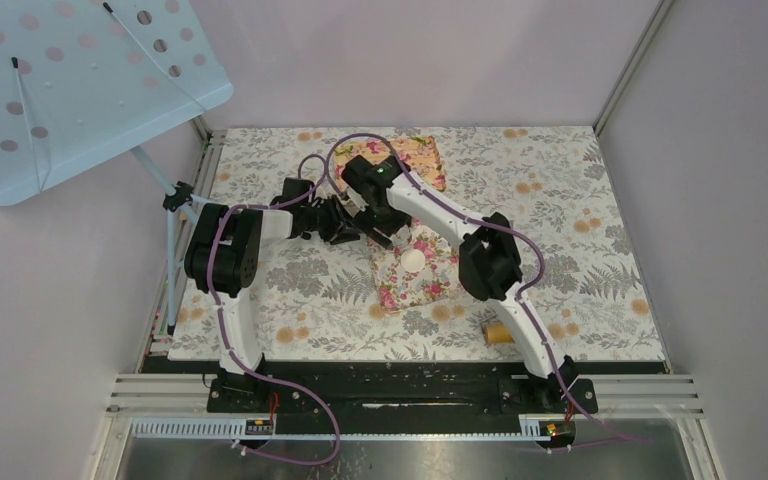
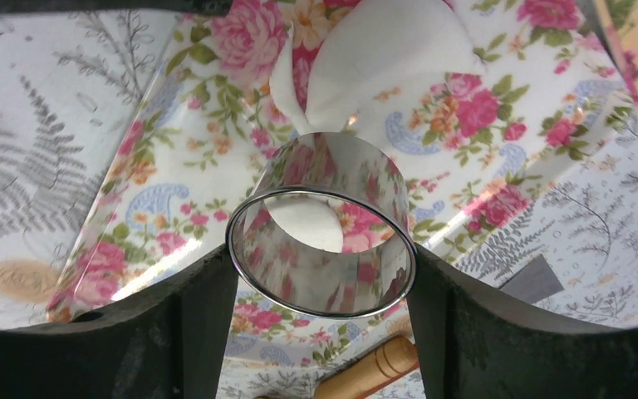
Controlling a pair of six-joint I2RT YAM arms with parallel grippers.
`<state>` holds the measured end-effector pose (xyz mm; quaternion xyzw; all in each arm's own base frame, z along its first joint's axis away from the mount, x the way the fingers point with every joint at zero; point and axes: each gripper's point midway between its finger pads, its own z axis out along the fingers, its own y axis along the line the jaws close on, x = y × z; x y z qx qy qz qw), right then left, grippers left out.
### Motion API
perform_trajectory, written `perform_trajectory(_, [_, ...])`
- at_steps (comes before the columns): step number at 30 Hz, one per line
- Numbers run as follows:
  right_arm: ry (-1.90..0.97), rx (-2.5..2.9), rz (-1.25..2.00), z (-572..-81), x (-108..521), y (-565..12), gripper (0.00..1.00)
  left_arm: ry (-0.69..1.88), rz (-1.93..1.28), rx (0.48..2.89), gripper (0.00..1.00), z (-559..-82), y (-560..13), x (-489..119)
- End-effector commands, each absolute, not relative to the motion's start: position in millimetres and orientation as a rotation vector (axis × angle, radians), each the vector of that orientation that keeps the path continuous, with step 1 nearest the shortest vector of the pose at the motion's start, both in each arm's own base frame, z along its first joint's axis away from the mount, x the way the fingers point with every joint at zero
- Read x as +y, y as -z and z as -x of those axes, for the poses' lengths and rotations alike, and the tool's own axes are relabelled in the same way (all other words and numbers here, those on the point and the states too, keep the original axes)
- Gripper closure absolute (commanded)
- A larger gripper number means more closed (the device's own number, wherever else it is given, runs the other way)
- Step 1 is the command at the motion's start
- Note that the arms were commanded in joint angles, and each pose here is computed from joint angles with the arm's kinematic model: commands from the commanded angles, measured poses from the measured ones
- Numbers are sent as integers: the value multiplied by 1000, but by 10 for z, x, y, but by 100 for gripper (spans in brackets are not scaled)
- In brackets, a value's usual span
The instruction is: Roll out the dumpling wrappers from the dough
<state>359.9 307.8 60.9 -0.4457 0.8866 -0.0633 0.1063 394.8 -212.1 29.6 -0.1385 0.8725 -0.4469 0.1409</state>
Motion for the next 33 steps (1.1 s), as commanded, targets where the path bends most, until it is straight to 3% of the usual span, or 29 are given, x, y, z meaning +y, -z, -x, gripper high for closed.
perform_trajectory(1, [68,2503,1255,-3580,3060,-1312,100,1283,404,2539,66,-3895,-202,-2103])
perform_trajectory(6, [5,2530,1136,-3783,2848,-1361,100,1284,396,2530,66,-3908,-239,-2105])
perform_trajectory(13, [-122,2602,994,-4104,2641,-985,93,1277,389,2512,65,-3953,-294,-2079])
perform_trajectory(22, [-324,2657,952,-4132,2670,-676,85,1274,378,2475,64,-4024,-421,-2027])
perform_trajectory(26, [-308,2676,931,-4144,2659,-585,79,1264,361,2471,60,-4052,-476,-1998])
perform_trajectory(33, [-179,2680,945,-4187,2501,-532,56,1215,298,2457,42,-4106,-613,-1922])
